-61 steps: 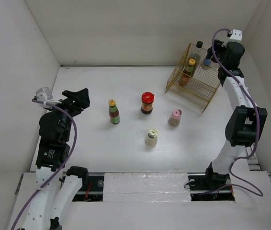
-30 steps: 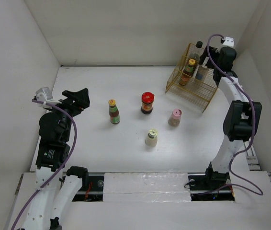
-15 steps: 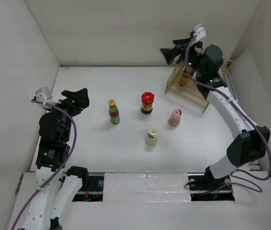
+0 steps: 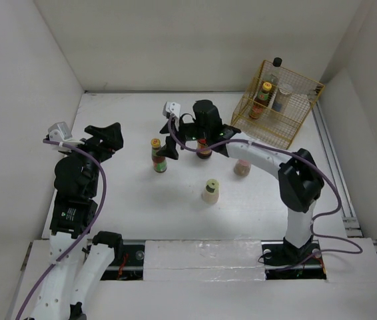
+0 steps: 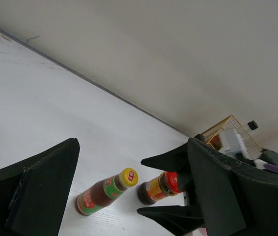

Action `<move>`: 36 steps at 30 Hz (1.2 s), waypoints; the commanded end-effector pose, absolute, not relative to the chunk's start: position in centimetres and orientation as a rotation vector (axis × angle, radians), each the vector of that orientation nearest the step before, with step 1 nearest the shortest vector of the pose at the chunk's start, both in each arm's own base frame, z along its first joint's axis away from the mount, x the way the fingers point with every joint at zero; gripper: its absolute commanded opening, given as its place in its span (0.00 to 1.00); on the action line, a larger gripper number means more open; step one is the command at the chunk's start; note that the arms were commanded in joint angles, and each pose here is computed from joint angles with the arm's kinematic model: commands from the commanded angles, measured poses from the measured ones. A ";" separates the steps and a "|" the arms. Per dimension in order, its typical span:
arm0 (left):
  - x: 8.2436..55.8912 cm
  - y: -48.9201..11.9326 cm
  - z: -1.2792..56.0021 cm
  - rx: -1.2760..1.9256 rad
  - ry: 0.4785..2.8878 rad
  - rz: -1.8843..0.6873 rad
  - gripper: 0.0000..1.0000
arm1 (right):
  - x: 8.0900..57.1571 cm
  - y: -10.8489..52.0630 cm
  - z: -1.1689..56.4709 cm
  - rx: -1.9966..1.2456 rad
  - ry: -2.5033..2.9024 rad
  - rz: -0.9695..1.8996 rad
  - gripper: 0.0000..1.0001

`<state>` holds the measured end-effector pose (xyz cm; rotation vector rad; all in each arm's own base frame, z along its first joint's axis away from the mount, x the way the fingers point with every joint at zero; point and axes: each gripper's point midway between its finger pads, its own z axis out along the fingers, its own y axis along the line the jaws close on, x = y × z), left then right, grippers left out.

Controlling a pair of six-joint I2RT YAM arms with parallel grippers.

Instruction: Organize the condiment bottles

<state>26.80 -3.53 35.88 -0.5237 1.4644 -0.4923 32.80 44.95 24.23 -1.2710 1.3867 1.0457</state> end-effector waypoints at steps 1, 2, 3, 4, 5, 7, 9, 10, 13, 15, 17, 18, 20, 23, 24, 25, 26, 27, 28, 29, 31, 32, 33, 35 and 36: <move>26.6 -3.7 37.0 -0.508 1.425 -0.516 0.87 | 33.3 45.9 25.4 -1.295 1.324 1.027 0.99; 26.6 -3.7 37.0 -0.508 1.425 -0.516 0.87 | 33.8 46.3 25.1 -1.297 1.333 1.029 0.99; 26.6 -3.7 37.0 -0.508 1.425 -0.516 0.87 | 33.7 46.8 24.7 -1.300 1.338 1.028 0.99; 26.6 -3.8 37.0 -0.500 1.429 -0.524 0.87 | 34.1 46.9 24.0 -1.295 1.357 1.018 0.99; 26.6 -3.8 37.0 -0.500 1.429 -0.524 0.87 | 34.6 47.3 23.8 -1.294 1.354 1.017 0.99; 26.6 -3.8 37.0 -0.500 1.429 -0.524 0.87 | 35.2 47.7 23.5 -1.289 1.360 1.009 0.99; 26.6 -3.8 37.0 -0.500 1.429 -0.524 0.87 | 35.6 48.7 23.0 -1.265 1.378 1.022 0.99; 26.6 -3.8 37.0 -0.500 1.429 -0.524 0.87 | 35.8 48.9 23.1 -1.257 1.373 1.026 0.99; 26.6 -3.8 37.0 -0.500 1.429 -0.524 0.87 | 35.7 49.8 23.2 -1.238 1.356 1.051 0.87; 26.6 -3.8 37.0 -0.500 1.429 -0.524 0.87 | 35.4 50.5 23.1 -1.235 1.338 1.064 0.70; 26.6 -3.8 37.0 -0.500 1.429 -0.524 0.87 | 35.7 50.7 21.7 -1.234 1.366 1.059 0.63; 26.6 -3.8 37.0 -0.500 1.429 -0.524 0.87 | 35.8 50.8 22.3 -1.224 1.355 1.064 0.61; 26.6 -3.8 37.0 -0.500 1.429 -0.524 0.87 | 36.1 50.9 21.8 -1.219 1.369 1.056 0.39; 26.6 -3.8 37.0 -0.500 1.429 -0.524 0.87 | 35.9 50.9 21.4 -1.198 1.376 1.076 0.23; 26.6 -3.8 37.0 -0.500 1.429 -0.524 0.87 | 36.0 50.7 22.3 -1.175 1.363 1.070 0.19; 26.4 -3.8 37.2 -0.499 1.420 -0.527 0.87 | 35.9 50.7 23.4 -1.158 1.322 1.073 0.16; 26.4 -3.8 37.2 -0.492 1.421 -0.519 0.87 | 35.5 50.3 24.6 -1.140 1.306 1.084 0.16; 26.4 -3.6 37.2 -0.499 1.419 -0.513 0.87 | 35.3 50.2 26.0 -1.131 1.272 1.080 0.15; 26.4 -3.6 37.2 -0.499 1.419 -0.513 0.87 | 35.2 49.9 26.9 -1.112 1.264 1.082 0.15; 26.6 -3.8 37.0 -0.494 1.430 -0.517 0.87 | 35.0 49.8 28.6 -1.101 1.220 1.078 0.13; 26.3 -3.8 37.3 -0.491 1.419 -0.520 0.87 | 34.7 48.2 33.2 -1.045 1.155 1.061 0.13; 26.3 -3.6 37.3 -0.498 1.416 -0.514 0.87 | 34.9 47.4 35.1 -1.012 1.132 1.047 0.13; 26.3 -3.6 37.3 -0.498 1.416 -0.514 0.87 | 34.7 45.9 38.1 -0.972 1.093 1.017 0.13; 26.3 -3.6 37.3 -0.498 1.416 -0.514 0.87 | 35.3 43.6 41.4 -0.910 1.057 0.966 0.13; 26.3 -3.6 37.3 -0.498 1.416 -0.514 0.87 | 34.8 42.0 44.0 -0.881 1.022 0.943 0.13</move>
